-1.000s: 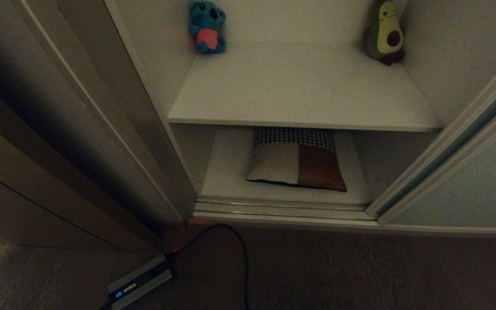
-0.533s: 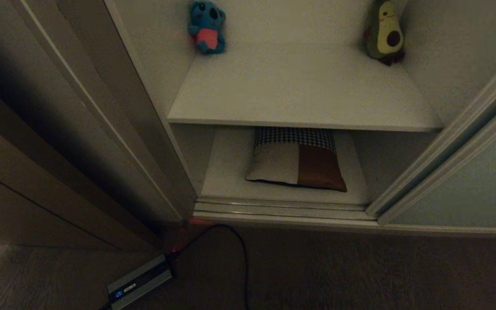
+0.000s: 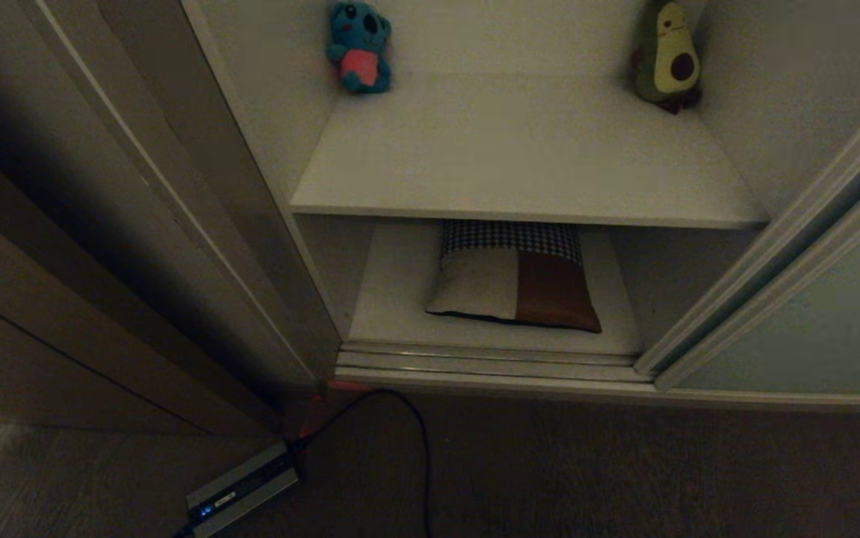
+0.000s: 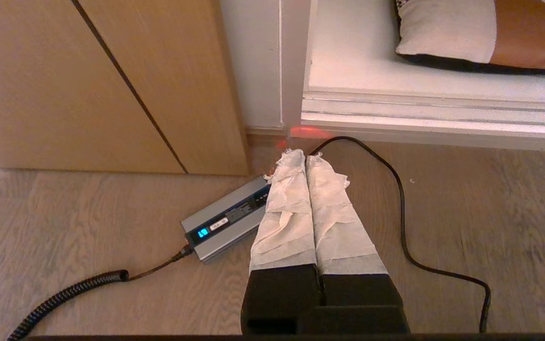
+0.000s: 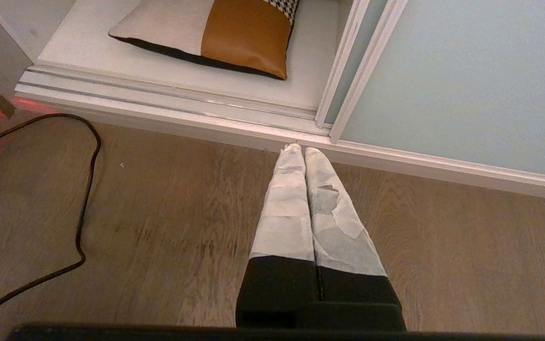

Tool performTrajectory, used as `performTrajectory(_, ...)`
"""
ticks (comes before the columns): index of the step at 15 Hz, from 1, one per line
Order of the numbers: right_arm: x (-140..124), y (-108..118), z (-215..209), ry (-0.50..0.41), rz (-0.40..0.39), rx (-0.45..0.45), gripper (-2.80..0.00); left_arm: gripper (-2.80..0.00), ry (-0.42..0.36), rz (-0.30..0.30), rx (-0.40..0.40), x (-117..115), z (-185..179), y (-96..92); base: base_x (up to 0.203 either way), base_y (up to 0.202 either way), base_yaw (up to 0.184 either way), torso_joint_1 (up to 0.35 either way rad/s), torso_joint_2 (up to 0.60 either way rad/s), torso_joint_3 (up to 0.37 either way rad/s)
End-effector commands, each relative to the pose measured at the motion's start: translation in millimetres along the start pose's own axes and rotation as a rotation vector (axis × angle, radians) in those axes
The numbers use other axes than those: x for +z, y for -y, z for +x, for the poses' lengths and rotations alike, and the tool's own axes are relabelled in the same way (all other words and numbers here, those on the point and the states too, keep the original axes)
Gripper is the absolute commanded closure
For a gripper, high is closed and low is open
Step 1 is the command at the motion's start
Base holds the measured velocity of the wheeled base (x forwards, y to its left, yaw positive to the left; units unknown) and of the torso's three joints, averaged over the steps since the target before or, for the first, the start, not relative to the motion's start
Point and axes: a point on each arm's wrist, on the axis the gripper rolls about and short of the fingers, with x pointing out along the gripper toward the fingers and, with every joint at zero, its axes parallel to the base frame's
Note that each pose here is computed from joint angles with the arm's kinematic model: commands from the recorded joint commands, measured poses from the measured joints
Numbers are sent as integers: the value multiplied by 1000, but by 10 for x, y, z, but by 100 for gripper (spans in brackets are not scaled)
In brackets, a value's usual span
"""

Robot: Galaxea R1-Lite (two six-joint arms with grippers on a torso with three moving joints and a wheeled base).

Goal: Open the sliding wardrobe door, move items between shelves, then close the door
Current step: Place the pillow on the higher shelf

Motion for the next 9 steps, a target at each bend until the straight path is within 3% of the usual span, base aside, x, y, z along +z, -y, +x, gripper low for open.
performTrajectory(1,-8,-1,4,-5,-1,1,0,0,-1,0,0,1,1,0,0,0,0,0,0,0)
performTrajectory(9,-9,-1,4,-5,-1,1,0,0,1,-2,0,1,0,0,0,0,0,0,0,-4)
